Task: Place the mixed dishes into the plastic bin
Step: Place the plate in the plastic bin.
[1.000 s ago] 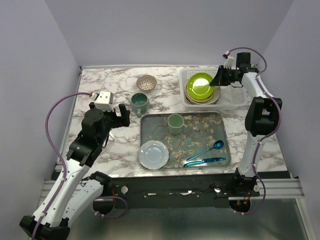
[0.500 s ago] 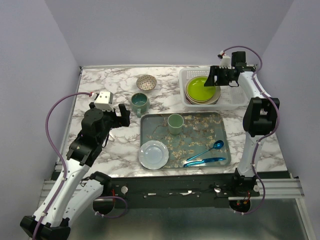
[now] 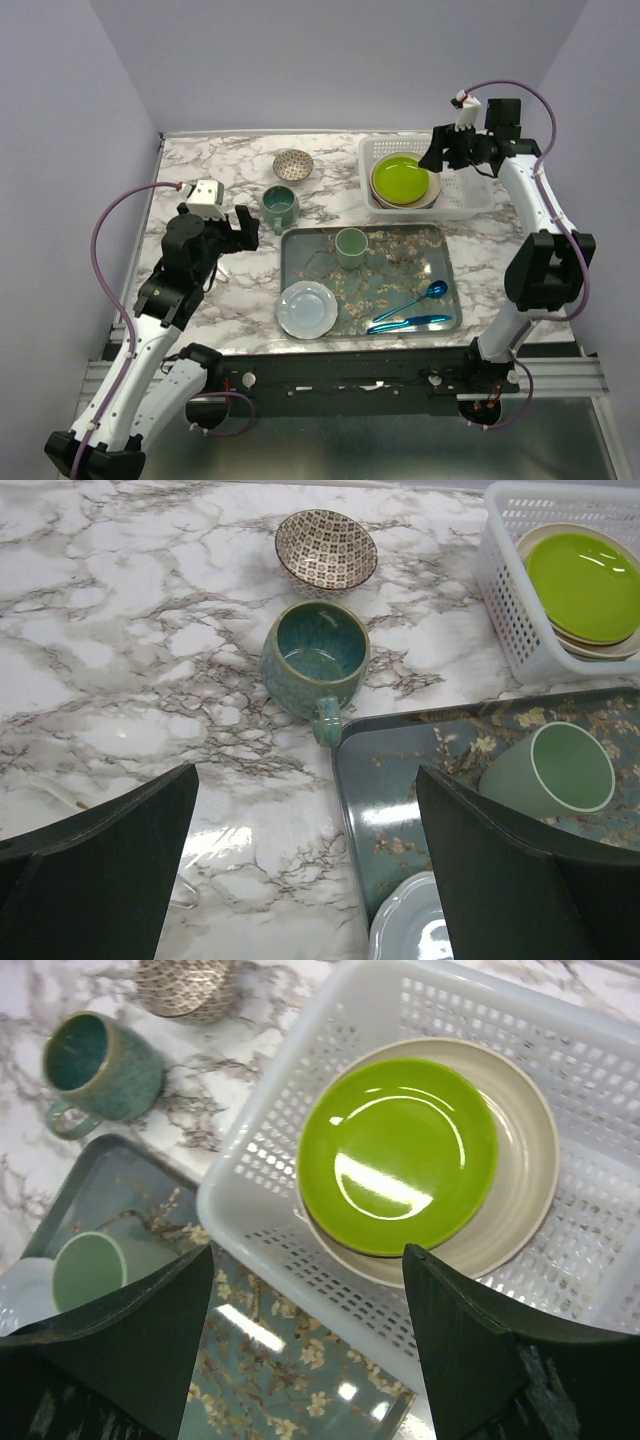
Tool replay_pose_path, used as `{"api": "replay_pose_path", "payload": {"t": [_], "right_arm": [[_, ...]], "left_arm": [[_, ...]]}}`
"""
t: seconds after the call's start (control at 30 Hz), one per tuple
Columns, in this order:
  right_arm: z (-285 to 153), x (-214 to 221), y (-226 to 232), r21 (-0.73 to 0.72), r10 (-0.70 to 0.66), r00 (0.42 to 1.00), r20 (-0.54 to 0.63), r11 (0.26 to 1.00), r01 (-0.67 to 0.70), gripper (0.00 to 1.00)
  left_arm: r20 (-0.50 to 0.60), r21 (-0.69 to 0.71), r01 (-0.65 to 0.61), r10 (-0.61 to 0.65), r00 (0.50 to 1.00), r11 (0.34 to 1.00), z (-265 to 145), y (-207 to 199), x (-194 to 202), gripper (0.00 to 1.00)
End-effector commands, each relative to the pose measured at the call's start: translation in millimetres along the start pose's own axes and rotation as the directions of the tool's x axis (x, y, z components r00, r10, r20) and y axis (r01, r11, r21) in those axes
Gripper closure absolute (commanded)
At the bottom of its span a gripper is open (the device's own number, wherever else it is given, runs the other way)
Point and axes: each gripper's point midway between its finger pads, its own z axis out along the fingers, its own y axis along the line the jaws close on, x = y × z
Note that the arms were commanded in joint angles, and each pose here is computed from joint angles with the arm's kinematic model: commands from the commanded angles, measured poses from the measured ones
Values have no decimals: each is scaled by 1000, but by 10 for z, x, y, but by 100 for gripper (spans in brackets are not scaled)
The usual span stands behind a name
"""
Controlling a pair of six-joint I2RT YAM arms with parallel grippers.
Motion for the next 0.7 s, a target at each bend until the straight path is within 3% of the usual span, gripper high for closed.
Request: {"api": "replay_pose_path", "payload": {"t": [0.0,0.13,0.43,0.67], "right_arm": [[-222,-86,476,-169,-65,992,104,982,82,16],[-403,-74,787,-274,-67,986,155,956,108,16],[-704,63,1176,-361,-127,958,257,907,217,13],[-837,73,1382,-438,-121,948,293,865,246,13]], "left_arm": [[-20,93,82,-80,997,992,110,-111,-9,1],[-61,120,163,-156,986,979,250,-103,27,1],[-134,170,349,-329,935,922,606,-233,-10,1],[-109,149,399,-386,916,905,855,-231,-282,1]]}}
